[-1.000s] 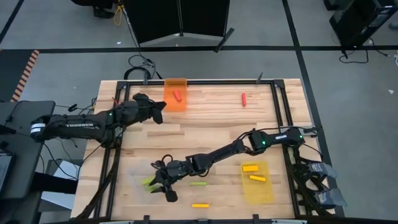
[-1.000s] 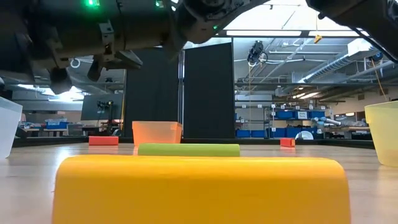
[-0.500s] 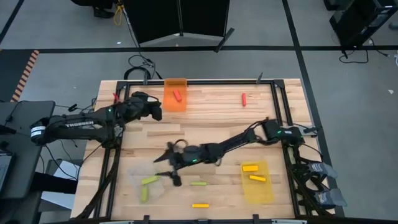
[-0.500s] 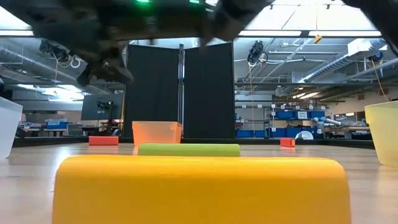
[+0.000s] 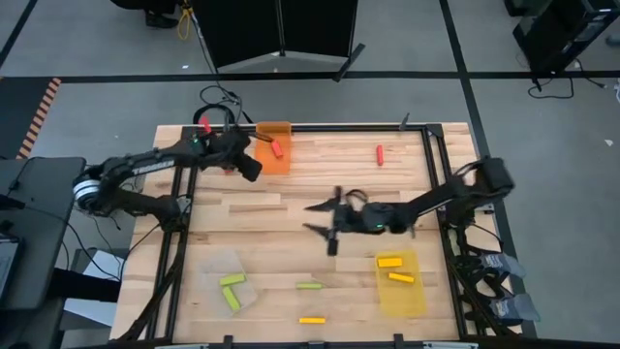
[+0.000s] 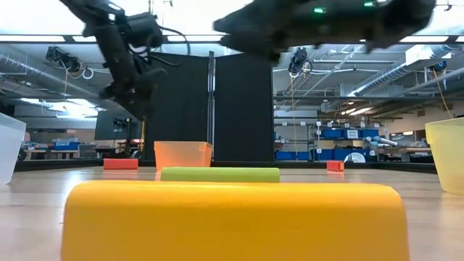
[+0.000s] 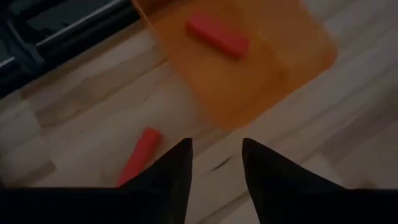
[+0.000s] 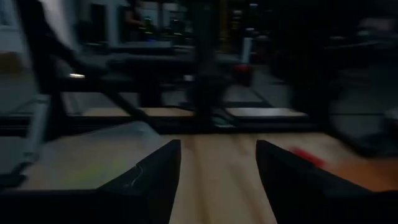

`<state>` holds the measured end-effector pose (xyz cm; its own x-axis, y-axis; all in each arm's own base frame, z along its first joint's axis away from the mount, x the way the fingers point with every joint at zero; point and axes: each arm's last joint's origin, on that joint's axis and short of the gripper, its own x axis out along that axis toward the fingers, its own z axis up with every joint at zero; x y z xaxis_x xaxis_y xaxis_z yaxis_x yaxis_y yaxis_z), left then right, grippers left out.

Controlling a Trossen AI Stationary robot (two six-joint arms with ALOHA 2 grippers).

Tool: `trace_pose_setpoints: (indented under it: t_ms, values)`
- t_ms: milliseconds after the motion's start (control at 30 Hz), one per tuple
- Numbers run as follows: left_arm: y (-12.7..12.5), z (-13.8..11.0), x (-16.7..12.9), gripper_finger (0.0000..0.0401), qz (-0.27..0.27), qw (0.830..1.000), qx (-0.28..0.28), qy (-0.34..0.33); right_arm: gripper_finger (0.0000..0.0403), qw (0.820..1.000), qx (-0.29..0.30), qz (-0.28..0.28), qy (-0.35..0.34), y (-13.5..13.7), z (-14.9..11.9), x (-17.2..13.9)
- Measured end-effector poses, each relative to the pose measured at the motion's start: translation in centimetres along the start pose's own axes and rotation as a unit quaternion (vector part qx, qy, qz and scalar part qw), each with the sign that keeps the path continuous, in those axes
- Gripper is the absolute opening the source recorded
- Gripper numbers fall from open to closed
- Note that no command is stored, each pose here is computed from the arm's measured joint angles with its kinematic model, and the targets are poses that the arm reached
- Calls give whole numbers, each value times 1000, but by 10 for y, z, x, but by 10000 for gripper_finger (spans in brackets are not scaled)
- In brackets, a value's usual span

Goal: Sort blocks
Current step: Put the left red block into the orange bin

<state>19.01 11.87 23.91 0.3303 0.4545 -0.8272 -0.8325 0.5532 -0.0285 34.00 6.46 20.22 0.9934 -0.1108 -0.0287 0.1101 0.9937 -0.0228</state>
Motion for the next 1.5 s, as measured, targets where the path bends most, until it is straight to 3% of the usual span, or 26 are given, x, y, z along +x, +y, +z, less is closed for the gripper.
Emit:
trace_pose_setpoints:
  t_ms: [233,367,533,967,1500]
  values:
    - [-1,32,19,157,11,993,74,92,221,997,-5,-71,-8,-15,3,-66]
    - [6,34,34,157,30,982,98,160,220,996,1,-90,-19,-18,4,-94]
    - [16,31,46,157,41,976,102,188,221,994,7,-102,-27,-17,4,-114]
    - [41,14,62,184,71,970,95,213,220,993,5,-113,-22,-17,0,-120]
    - [57,-15,86,196,52,971,96,214,217,993,11,-114,-22,-17,0,-120]
